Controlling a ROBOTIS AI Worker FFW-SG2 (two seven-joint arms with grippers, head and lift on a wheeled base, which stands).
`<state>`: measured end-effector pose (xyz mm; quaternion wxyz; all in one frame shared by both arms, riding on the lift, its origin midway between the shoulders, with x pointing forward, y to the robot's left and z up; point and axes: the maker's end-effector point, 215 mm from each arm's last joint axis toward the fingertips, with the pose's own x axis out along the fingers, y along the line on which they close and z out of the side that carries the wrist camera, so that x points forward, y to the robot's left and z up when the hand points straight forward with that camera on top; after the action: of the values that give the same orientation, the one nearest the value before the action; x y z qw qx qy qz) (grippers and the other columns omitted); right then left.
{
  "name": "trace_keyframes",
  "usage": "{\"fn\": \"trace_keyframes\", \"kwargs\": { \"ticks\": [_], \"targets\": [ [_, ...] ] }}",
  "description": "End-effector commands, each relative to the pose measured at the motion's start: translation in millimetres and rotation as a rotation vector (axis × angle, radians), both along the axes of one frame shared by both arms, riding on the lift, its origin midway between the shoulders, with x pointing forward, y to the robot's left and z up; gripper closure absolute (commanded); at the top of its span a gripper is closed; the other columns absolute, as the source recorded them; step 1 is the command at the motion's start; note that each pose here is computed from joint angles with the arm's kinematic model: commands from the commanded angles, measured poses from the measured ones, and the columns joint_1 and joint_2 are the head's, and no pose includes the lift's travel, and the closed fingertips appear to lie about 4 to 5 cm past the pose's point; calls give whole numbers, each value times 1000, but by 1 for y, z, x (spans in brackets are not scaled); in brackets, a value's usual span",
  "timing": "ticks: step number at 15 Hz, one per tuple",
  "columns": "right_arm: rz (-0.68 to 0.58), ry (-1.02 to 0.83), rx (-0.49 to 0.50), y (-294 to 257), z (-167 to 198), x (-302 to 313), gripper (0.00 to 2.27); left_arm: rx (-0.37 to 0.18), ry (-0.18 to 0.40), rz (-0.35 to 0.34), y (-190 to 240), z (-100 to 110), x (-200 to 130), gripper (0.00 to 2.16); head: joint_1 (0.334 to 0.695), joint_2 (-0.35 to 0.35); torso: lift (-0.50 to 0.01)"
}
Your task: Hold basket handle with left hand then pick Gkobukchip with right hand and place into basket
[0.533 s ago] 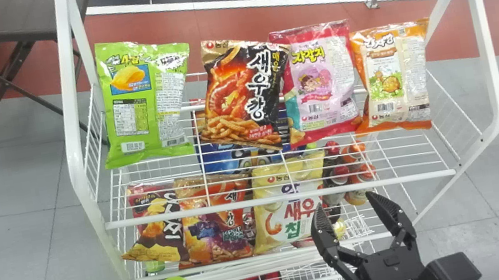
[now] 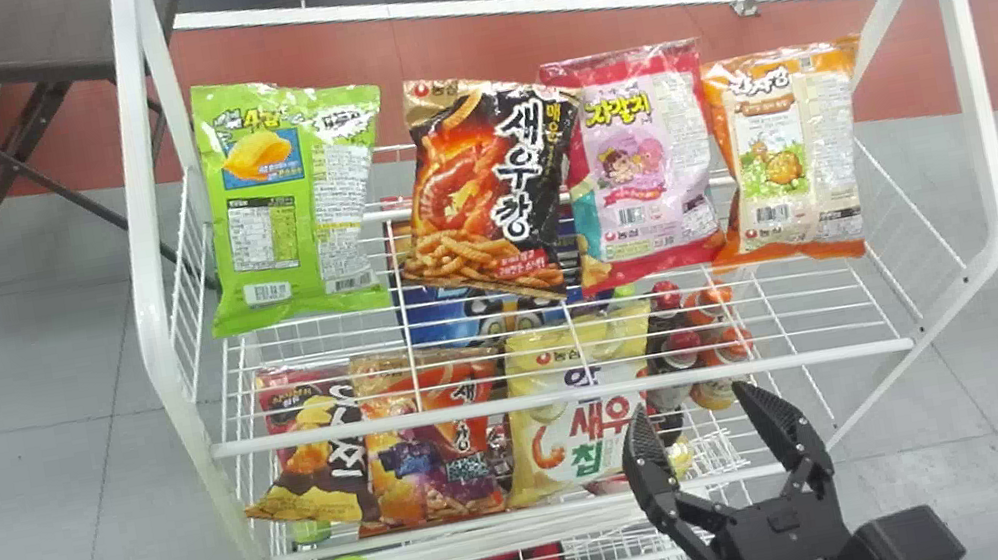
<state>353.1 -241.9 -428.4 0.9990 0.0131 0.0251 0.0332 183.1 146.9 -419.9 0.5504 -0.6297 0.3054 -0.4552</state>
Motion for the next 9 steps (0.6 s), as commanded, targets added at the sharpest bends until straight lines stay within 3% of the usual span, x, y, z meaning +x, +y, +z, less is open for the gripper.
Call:
{"fn": "trace_keyframes", "kwargs": {
  "ticks": [1,6,9],
  "targets": [
    [3,-1,2,2,1,0,124,2,-2,3,1,0,0,2152,695,-214,0],
    [55,-22,21,33,18,18,124,1,-2,0,0,0,0,2152,695,-190,0],
    [116,17,33,70,17,42,124,2,1,-1,0,-1,0,2152,695,-123,0]
  ]
}}
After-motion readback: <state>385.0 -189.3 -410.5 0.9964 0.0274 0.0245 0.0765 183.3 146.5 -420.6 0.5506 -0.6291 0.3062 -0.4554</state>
